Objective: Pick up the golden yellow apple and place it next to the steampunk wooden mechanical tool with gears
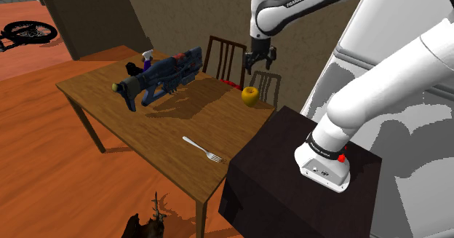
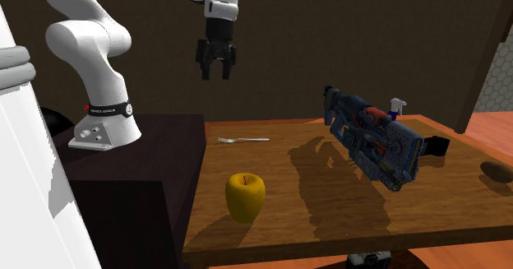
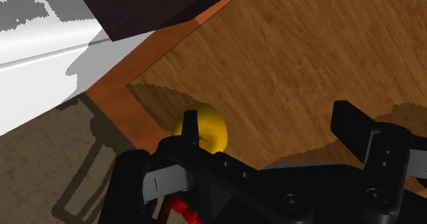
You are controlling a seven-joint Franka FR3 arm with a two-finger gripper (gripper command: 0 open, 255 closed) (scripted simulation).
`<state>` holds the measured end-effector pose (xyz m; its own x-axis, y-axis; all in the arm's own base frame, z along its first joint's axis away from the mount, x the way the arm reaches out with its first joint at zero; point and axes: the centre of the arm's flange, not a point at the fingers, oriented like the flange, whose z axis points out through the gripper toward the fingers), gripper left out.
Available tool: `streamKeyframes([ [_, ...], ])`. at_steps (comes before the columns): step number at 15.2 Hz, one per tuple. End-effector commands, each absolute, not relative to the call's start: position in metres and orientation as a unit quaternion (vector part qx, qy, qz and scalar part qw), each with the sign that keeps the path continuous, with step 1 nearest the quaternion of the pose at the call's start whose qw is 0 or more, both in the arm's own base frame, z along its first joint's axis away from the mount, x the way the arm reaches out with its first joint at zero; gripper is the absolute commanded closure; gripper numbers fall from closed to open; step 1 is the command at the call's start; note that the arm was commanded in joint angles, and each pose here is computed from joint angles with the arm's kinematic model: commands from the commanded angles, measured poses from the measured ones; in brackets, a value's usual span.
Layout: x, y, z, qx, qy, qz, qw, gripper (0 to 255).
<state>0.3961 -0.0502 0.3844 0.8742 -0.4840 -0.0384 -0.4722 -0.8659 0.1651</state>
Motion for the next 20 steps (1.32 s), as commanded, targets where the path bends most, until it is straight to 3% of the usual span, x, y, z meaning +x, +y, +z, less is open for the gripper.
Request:
streamKeyframes([
  [1,0.408,-0.062,0.363,0.957,-0.278,-0.032,0.079,0],
  [20,0.480,-0.186,0.195,0.853,-0.511,0.019,0.109,0],
])
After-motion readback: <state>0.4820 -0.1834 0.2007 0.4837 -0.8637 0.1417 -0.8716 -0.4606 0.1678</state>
